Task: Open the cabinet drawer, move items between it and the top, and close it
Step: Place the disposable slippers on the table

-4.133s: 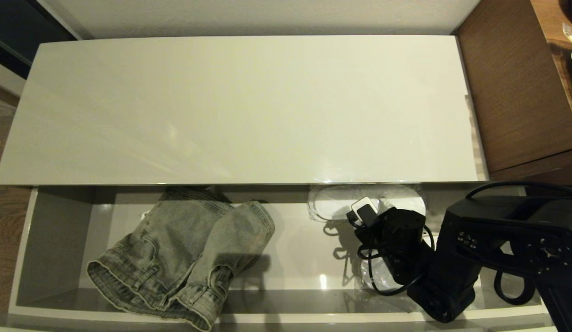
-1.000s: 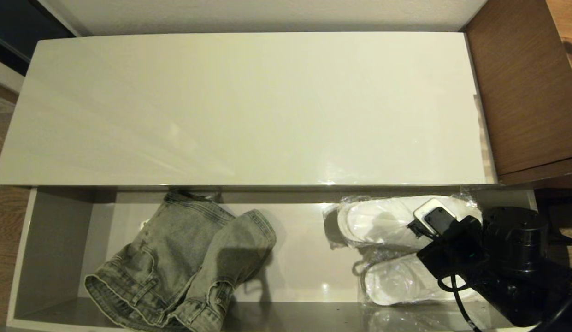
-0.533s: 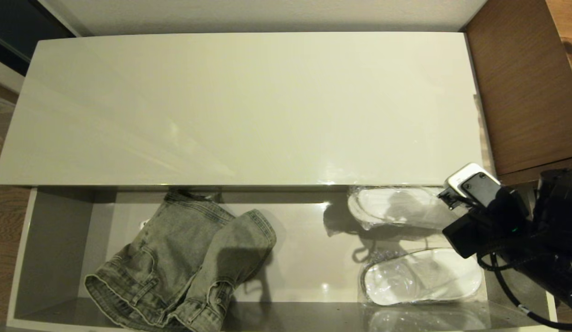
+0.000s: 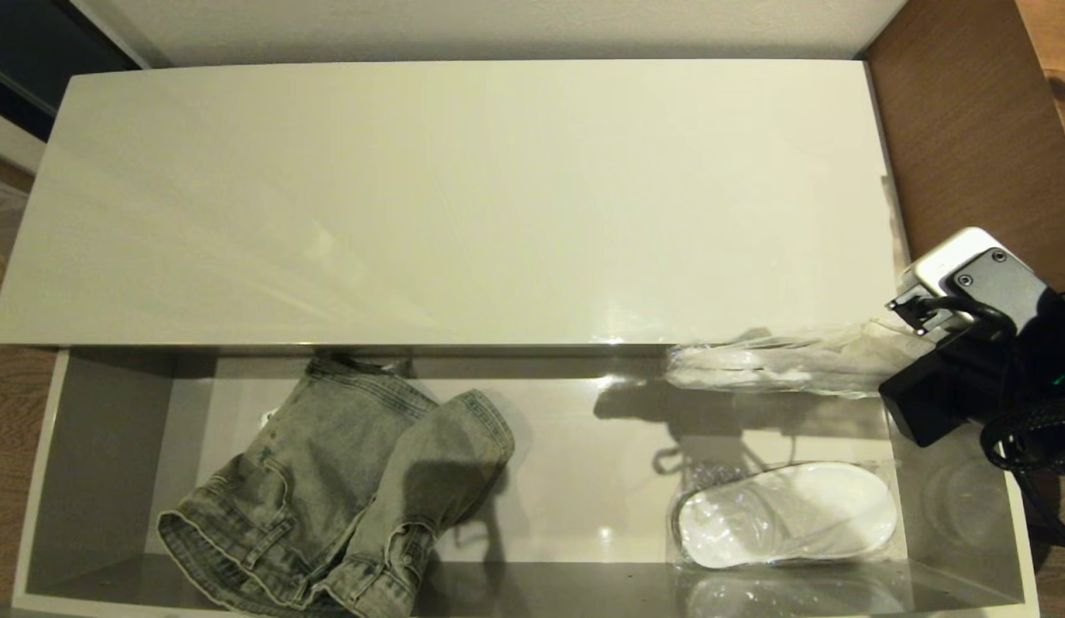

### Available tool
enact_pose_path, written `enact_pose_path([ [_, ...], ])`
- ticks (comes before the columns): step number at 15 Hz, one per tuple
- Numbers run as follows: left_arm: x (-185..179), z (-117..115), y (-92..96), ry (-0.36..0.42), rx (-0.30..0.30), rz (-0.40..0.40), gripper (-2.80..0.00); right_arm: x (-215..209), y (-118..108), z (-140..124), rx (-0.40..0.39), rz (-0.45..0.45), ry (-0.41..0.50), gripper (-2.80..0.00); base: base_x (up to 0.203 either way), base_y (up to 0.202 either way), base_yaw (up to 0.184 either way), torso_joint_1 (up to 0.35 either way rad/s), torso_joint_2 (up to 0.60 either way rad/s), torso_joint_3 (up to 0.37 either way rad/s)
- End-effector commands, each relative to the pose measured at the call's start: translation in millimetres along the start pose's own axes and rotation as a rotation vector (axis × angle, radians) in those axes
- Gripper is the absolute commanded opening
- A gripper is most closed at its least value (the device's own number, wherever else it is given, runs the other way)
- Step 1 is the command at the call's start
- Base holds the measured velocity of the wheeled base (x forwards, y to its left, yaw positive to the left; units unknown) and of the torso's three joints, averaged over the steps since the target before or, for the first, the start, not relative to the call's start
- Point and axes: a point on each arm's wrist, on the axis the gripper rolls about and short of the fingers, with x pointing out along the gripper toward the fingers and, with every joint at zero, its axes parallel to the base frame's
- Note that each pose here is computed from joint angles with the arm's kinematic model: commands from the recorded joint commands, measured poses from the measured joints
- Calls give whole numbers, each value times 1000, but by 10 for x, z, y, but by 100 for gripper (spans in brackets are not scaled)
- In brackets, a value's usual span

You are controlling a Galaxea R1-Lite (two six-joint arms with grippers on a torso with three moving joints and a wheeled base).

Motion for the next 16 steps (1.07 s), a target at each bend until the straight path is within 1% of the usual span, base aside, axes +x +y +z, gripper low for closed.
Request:
enact_pose_path([
  [1,0,0,0,0,1,0,-280,-94,-95,77,16,-23,-38,-280,0,0,0,0,0,0],
  [5,0,0,0,0,1,0,-280,-222,-275,246,27,-32,-53,-280,0,0,0,0,0,0],
  [7,0,0,0,0,1,0,-280,-220,-308,301,29,-35,-57,-280,0,0,0,0,0,0],
  [10,0,0,0,0,1,0,-280,-130,-292,359,28,-36,-53,-280,0,0,0,0,0,0],
  [12,0,0,0,0,1,-1,-280,10,-253,419,33,-41,-34,-280,0,0,0,0,0,0],
  [13,0,0,0,0,1,0,-280,166,-192,460,45,-41,-7,-280,0,0,0,0,0,0],
  [15,0,0,0,0,1,0,-280,365,-136,547,105,-50,10,-280,0,0,0,0,0,0],
  [16,0,0,0,0,1,0,-280,506,-63,558,129,-43,31,-280,0,0,0,0,0,0],
])
